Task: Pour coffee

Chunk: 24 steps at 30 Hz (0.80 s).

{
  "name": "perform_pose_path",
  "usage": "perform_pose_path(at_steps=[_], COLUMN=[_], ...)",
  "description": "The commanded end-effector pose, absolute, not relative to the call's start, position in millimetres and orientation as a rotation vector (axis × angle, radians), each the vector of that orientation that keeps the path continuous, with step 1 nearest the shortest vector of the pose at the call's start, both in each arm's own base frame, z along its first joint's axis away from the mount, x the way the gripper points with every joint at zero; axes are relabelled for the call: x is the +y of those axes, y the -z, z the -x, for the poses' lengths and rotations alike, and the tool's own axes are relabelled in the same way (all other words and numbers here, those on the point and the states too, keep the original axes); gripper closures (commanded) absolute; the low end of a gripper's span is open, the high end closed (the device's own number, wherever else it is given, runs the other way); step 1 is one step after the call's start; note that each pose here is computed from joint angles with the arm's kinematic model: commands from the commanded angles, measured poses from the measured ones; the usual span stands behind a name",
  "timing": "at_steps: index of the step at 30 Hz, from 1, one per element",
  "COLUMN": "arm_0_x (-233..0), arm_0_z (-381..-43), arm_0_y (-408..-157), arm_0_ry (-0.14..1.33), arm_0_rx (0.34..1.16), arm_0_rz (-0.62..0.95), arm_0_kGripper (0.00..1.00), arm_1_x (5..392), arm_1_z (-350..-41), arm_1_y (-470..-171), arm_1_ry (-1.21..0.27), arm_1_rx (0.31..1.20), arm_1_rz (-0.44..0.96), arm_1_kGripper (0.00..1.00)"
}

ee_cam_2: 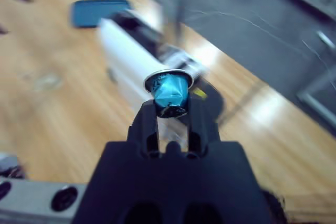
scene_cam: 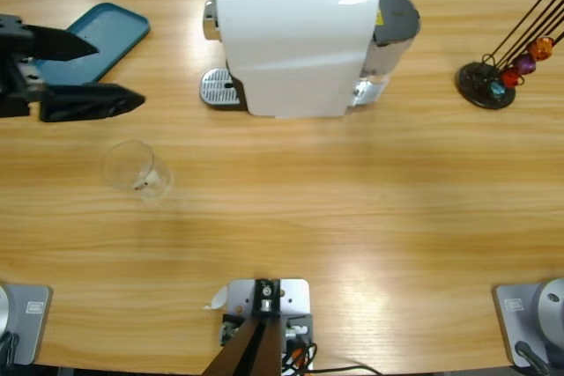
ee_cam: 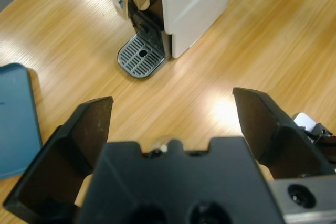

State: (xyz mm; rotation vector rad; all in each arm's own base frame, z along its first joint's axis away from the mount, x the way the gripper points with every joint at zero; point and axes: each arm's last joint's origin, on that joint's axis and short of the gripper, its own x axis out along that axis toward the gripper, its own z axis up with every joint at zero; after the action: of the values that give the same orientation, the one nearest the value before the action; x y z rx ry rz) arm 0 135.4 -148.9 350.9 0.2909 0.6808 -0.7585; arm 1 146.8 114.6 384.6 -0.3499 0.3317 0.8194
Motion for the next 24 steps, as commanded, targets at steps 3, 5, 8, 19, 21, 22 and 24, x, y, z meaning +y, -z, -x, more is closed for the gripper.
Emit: perform_pose_path(at_steps=[3,5,8,19,21,22,24], arm_0_x=[-112.3,-107.8,-102.6,-102.6,-103.4,-103.6,-103.6], arm_0_z=[-106.5,-105.1,-104.0,-108.0,-108.8,-109.0,-109.0], arm_0_y=[-348.9,-350.4,-350.8,-342.4,-341.8,-341.7,-341.7], arm_0_ry=[0.703,0.691,0.675,0.653,0.652,0.652,0.652], arm_0_rx=[0.661,0.656,0.655,0.69,0.693,0.695,0.695], arm_0_rz=[-0.295,-0.289,-0.283,-0.288,-0.289,-0.289,-0.288], arm_0_kGripper=[0.009,0.009,0.009,0.004,0.004,0.004,0.004], arm_1_x=[244.5,264.1,283.7,273.6,269.8,268.3,266.8], arm_1_z=[-219.7,-237.0,-261.6,-307.2,-307.8,-308.7,-310.2], arm_1_y=[-383.1,-374.5,-359.4,-336.8,-339.7,-339.9,-339.5], arm_1_ry=[-1.196,-1.232,-1.259,-1.21,-1.19,-1.185,-1.177], arm_1_rx=[0.385,0.401,0.428,0.471,0.464,0.465,0.465], arm_1_rz=[0.511,0.51,0.507,0.494,0.51,0.513,0.52], arm_1_kGripper=[1.0,1.0,1.0,1.0,1.0,1.0,1.0])
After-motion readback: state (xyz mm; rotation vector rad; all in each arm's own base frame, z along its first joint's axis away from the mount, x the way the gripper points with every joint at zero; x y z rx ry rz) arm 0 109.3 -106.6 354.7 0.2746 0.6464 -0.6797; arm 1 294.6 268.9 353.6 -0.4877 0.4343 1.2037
